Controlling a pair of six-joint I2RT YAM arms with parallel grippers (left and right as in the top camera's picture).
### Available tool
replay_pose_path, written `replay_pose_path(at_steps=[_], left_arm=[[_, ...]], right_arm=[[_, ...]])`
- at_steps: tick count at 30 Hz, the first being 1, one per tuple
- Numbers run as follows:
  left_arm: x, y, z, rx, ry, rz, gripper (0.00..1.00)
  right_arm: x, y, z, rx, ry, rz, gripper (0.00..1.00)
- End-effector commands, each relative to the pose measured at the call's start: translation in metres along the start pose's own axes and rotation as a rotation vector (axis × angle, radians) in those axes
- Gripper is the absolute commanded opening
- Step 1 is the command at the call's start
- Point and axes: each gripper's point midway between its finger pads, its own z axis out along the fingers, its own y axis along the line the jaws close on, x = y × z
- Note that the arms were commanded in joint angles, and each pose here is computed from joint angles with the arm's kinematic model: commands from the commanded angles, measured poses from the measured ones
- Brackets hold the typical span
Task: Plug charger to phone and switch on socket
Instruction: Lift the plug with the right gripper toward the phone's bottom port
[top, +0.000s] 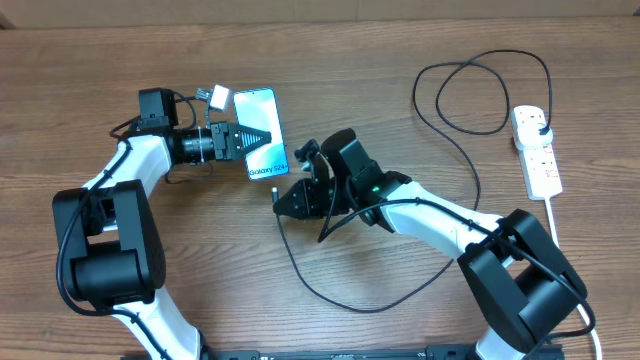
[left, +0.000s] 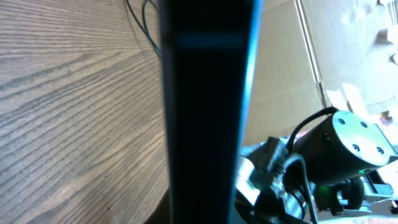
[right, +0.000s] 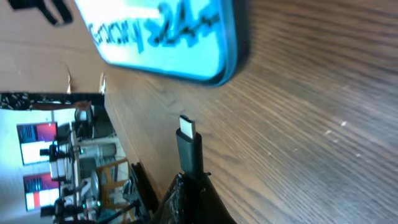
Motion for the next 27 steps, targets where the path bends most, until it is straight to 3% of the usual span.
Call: replay_pose_path(at_steps=[1, 5, 27], left_arm=[[-0.001, -0.008, -0.003, 0.052, -0.008, -0.025, 0.04], [-0.001, -0.008, -0.003, 0.053, -0.007, -0.037, 0.04], [-0.001, -0.009, -0.003, 0.054, -0.004, -0.142, 0.04]], right_arm=[[-0.01, 0.005, -0.006, -0.015, -0.037, 0.001, 0.04], [-0.012, 0.022, -0.007, -0.097, -0.031, -0.055, 0.04], [-0.022, 0.019, -0.011, -0.09, -0.068, -0.079, 0.04]])
